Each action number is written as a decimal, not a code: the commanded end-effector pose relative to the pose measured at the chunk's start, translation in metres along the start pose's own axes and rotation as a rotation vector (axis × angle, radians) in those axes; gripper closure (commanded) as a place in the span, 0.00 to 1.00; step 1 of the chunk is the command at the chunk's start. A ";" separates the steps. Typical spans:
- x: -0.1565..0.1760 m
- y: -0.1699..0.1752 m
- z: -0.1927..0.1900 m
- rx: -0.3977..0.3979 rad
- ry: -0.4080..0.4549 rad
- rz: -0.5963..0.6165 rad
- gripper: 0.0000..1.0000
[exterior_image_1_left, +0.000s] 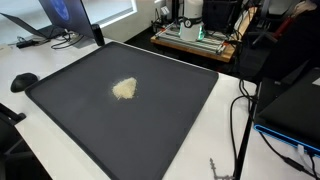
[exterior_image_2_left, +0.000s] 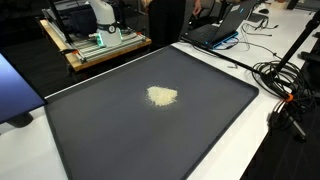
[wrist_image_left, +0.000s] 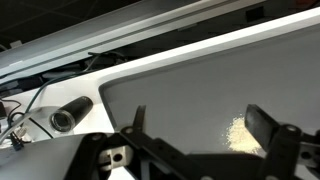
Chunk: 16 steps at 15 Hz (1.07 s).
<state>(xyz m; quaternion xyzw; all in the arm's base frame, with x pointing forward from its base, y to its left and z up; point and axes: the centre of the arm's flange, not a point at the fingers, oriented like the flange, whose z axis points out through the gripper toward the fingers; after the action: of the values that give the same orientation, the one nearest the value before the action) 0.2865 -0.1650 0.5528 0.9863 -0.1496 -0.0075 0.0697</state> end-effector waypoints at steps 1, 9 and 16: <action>0.000 0.000 0.000 0.000 0.000 0.000 0.00; 0.017 -0.048 -0.018 -0.001 0.101 -0.153 0.00; 0.012 -0.175 -0.057 0.123 0.210 -0.501 0.00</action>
<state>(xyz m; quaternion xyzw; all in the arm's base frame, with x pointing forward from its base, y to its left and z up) 0.3395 -0.0329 0.5737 0.9942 0.0420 0.0811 0.0562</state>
